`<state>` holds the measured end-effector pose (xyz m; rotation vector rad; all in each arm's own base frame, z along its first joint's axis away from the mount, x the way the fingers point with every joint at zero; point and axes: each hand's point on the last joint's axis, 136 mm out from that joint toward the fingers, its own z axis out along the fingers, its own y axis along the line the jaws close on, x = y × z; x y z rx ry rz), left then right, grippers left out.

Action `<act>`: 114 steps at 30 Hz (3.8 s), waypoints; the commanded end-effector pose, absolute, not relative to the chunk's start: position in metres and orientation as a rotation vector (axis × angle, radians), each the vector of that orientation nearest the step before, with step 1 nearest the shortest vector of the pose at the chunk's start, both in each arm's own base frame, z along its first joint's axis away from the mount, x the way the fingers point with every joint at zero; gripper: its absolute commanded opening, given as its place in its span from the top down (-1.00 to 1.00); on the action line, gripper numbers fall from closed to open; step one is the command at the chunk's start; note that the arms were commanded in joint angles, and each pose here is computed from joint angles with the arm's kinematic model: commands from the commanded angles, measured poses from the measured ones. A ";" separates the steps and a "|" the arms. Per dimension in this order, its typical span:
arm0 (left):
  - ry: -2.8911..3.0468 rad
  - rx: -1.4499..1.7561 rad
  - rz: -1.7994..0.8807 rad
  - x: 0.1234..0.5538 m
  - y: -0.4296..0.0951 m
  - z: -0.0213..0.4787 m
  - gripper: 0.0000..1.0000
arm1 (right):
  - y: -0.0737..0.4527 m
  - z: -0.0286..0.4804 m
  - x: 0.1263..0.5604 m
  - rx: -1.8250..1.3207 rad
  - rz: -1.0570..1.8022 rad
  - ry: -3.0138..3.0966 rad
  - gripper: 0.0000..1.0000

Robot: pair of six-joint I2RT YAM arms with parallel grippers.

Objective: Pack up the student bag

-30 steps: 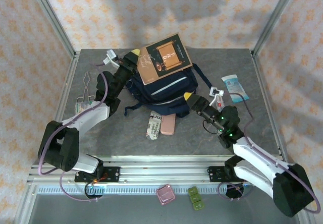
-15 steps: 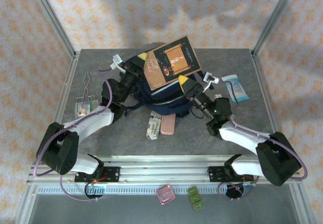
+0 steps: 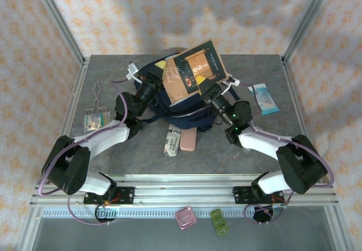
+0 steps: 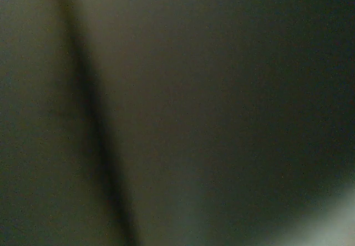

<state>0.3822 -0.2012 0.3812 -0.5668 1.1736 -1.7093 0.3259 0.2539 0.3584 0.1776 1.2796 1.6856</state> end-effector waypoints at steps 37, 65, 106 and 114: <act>2.400 0.653 0.015 0.463 -0.294 0.126 -0.49 | 0.087 0.295 0.281 0.432 1.112 1.563 1.00; 2.288 0.877 0.391 0.460 -0.293 0.082 -0.26 | 0.091 0.278 0.279 0.442 1.164 1.582 1.00; 1.908 0.276 0.069 0.496 -0.250 0.356 1.00 | 0.265 0.245 0.410 0.559 1.777 1.720 1.00; 1.914 0.269 0.033 0.493 -0.254 0.359 1.00 | 0.331 0.210 0.497 0.688 1.819 1.756 1.00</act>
